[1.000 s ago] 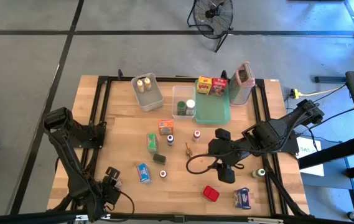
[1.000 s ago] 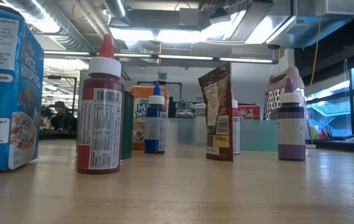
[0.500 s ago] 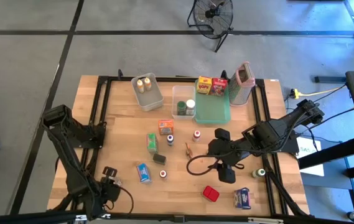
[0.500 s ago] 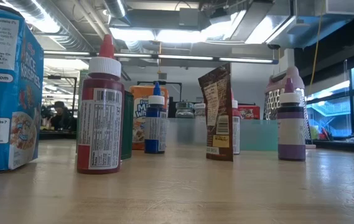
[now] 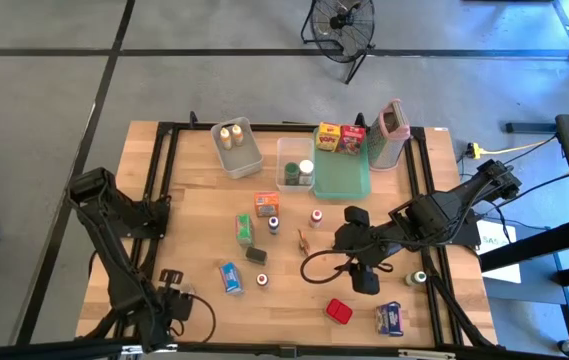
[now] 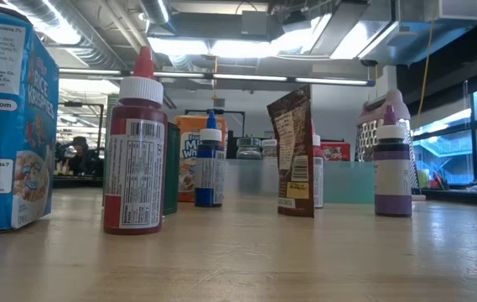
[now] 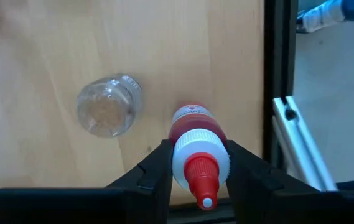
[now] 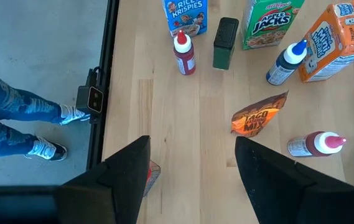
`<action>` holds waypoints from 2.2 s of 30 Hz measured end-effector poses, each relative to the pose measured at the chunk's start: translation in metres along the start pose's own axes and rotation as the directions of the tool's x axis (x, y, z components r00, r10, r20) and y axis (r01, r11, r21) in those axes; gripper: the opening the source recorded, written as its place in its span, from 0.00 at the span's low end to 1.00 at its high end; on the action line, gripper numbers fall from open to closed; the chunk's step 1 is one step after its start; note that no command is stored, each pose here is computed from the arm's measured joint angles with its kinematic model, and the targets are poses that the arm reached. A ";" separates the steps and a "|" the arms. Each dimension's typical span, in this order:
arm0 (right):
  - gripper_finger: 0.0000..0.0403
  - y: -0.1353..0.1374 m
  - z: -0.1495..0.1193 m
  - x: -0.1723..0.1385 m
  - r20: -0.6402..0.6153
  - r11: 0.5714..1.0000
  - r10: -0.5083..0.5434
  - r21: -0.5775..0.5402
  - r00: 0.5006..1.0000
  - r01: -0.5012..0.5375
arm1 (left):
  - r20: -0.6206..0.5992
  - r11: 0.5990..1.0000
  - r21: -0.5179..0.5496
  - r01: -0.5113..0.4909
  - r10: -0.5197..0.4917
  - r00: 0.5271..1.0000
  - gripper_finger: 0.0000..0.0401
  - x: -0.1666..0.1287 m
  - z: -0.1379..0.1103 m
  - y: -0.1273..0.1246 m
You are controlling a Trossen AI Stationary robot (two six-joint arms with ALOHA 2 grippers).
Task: Pick & Place Kitchen Items
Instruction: Put the red food coloring bottle into the gray bin
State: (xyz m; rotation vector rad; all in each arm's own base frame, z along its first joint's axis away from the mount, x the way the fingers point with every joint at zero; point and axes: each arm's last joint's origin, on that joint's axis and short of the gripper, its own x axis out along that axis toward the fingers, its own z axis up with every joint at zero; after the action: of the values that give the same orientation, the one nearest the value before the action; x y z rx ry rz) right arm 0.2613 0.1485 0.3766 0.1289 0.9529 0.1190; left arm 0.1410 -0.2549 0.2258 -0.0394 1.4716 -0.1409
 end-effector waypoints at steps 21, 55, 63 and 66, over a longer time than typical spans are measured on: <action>0.59 0.052 -0.032 -0.013 -0.038 0.988 0.121 -0.090 0.992 -0.124 | 0.177 0.966 -0.234 0.115 -0.074 0.981 0.29 -0.135 0.057 0.042; 0.59 0.043 -0.042 -0.042 0.125 0.970 -0.080 -0.217 0.989 0.106 | 0.187 0.958 -0.033 -0.284 0.285 0.940 0.28 -0.210 0.104 0.294; 0.59 0.017 -0.029 -0.043 0.129 0.975 -0.150 -0.145 0.980 0.168 | 0.196 0.949 0.183 -0.256 0.220 0.956 0.28 -0.202 0.086 0.353; 0.59 0.008 -0.025 -0.042 0.128 0.974 -0.174 -0.122 0.976 0.190 | 0.195 0.944 0.224 -0.241 0.199 0.960 0.28 -0.191 0.082 0.372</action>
State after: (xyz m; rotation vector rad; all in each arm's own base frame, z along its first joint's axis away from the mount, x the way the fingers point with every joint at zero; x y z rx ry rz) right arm 0.2165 0.1515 0.3980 -0.0748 0.8328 0.0055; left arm 0.2316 0.1321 0.3810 0.3087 1.2689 -0.1330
